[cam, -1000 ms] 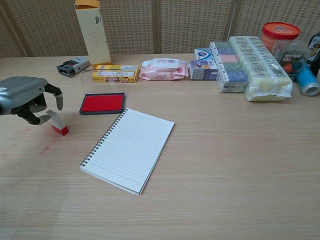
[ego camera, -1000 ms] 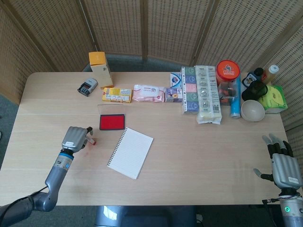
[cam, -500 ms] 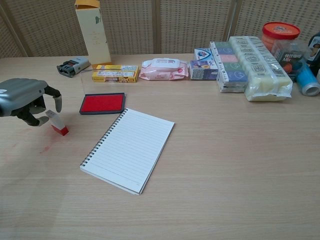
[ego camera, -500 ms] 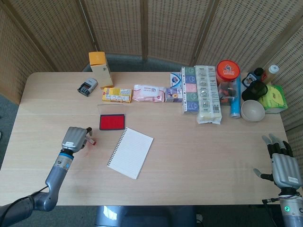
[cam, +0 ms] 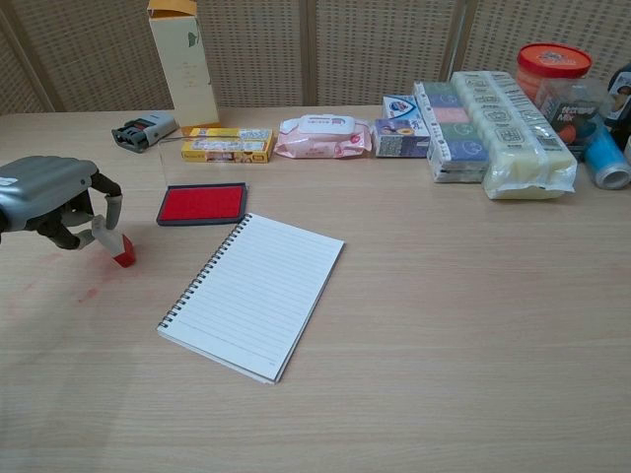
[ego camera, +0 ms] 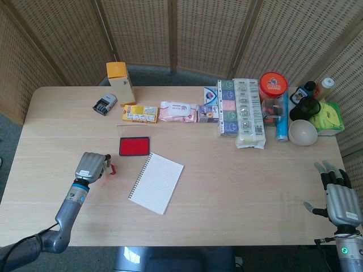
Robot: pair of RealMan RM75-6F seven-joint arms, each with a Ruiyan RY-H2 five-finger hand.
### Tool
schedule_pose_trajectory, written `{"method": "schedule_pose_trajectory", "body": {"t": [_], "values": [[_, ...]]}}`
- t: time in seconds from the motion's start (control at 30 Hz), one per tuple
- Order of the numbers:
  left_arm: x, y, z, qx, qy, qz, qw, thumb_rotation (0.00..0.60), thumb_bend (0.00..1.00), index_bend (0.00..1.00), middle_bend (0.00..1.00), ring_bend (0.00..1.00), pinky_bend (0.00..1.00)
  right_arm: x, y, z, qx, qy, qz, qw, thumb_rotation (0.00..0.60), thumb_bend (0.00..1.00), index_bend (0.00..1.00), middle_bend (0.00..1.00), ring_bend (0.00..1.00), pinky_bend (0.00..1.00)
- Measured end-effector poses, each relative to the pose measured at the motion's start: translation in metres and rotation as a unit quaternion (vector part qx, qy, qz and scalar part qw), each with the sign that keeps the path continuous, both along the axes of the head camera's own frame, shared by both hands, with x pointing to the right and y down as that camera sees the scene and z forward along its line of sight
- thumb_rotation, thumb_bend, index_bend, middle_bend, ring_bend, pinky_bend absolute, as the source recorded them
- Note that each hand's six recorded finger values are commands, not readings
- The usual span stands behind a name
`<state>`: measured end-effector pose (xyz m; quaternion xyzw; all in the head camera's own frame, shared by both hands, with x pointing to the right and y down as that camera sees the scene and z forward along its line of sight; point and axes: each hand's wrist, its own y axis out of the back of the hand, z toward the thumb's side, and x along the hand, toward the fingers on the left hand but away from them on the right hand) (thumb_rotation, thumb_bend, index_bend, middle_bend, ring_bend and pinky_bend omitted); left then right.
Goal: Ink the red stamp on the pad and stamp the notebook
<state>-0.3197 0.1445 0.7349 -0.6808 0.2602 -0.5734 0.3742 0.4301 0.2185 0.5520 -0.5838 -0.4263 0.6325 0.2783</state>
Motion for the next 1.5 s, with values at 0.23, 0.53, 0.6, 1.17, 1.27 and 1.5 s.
{"method": "schedule_pose_trajectory", "body": {"t": [0.23,0.53,0.6,1.17,1.27,1.5], "values": [[0.0,-0.001,-0.004,0.005,0.0,0.001,1.0,0.6,0.41,0.63,1.0,1.0,1.0,0.0,0.0,-0.001,0.0,-0.002,0.0,1.0,0.6,0.07,0.0,0.0,0.0,0.0],[0.011,-0.027,-0.019,0.026,0.016,0.005,0.9995,0.6,0.41,0.63,1.0,1.0,1.0,-0.001,0.001,0.0,-0.004,-0.003,-0.002,1.0,0.6,0.07,0.0,0.0,0.0,0.0],[0.015,-0.035,-0.022,0.029,0.018,0.007,0.9994,0.6,0.41,0.63,1.0,1.0,1.0,-0.002,0.001,0.0,-0.005,-0.003,-0.002,1.0,0.6,0.07,0.0,0.0,0.0,0.0],[0.05,-0.085,0.0,0.016,-0.006,0.018,0.9997,0.6,0.41,0.64,1.0,1.0,1.0,0.009,-0.002,0.01,-0.021,0.008,0.017,0.9996,0.6,0.07,0.0,0.0,0.0,0.0],[0.054,-0.085,0.007,0.01,-0.009,0.018,0.9997,0.6,0.41,0.64,1.0,1.0,1.0,0.009,-0.003,0.011,-0.022,0.009,0.018,0.9996,0.6,0.07,0.0,0.0,0.0,0.0],[0.059,-0.087,0.019,0.003,-0.01,0.015,0.9998,0.6,0.41,0.64,1.0,1.0,1.0,0.01,-0.003,0.013,-0.025,0.01,0.021,0.9994,0.6,0.07,0.0,0.0,0.0,0.0]]}}
